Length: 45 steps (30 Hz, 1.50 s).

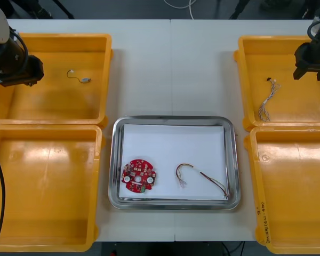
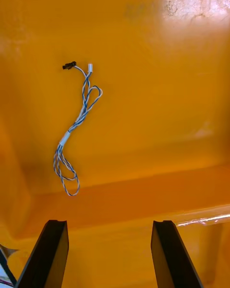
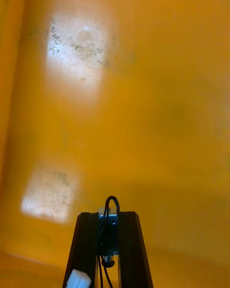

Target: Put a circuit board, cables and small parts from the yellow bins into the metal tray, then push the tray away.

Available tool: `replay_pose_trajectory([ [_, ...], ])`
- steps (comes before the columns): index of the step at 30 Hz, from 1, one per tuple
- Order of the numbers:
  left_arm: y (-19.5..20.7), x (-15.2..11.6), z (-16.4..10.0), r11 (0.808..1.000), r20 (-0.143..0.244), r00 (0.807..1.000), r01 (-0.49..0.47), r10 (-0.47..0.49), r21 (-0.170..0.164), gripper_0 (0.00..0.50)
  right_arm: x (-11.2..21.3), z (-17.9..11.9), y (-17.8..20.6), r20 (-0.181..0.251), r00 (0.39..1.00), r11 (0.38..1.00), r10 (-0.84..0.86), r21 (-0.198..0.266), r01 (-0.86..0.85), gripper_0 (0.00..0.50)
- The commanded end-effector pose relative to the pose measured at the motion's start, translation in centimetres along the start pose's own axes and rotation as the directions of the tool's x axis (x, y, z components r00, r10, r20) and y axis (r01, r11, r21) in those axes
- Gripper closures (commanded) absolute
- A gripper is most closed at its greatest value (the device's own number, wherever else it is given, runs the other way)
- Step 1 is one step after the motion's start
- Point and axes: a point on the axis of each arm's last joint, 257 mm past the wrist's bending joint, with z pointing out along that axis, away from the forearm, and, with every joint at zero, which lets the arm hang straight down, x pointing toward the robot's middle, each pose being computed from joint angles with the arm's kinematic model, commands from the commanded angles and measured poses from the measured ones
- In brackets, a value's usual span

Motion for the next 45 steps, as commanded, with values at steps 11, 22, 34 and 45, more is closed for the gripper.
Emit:
replay_pose_trajectory([
  [11,-2.3,1.4,-8.3,0.968,0.038,0.967,-0.251,0.251,-0.006,0.499,-4.1,-1.2,3.4,0.113,0.952,0.957,0.286,-0.093,-0.276,0.0],
  [22,-10.8,5.7,-11.1,0.957,0.073,0.958,-0.283,0.278,0.06,0.499,-5.3,1.3,3.9,0.126,0.913,0.92,0.389,-0.112,-0.376,0.0],
  [34,-20.2,12.0,-12.5,0.923,0.056,0.949,-0.315,0.311,0.219,0.5,-5.7,5.4,4.3,0.109,0.888,0.891,0.447,-0.144,-0.43,0.0],
  [45,-22.6,18.5,-9.9,0.904,-0.084,0.915,-0.369,0.394,0.217,0.497,-4.4,8.0,6.0,0.039,0.868,0.857,0.495,-0.184,-0.481,0.0],
])
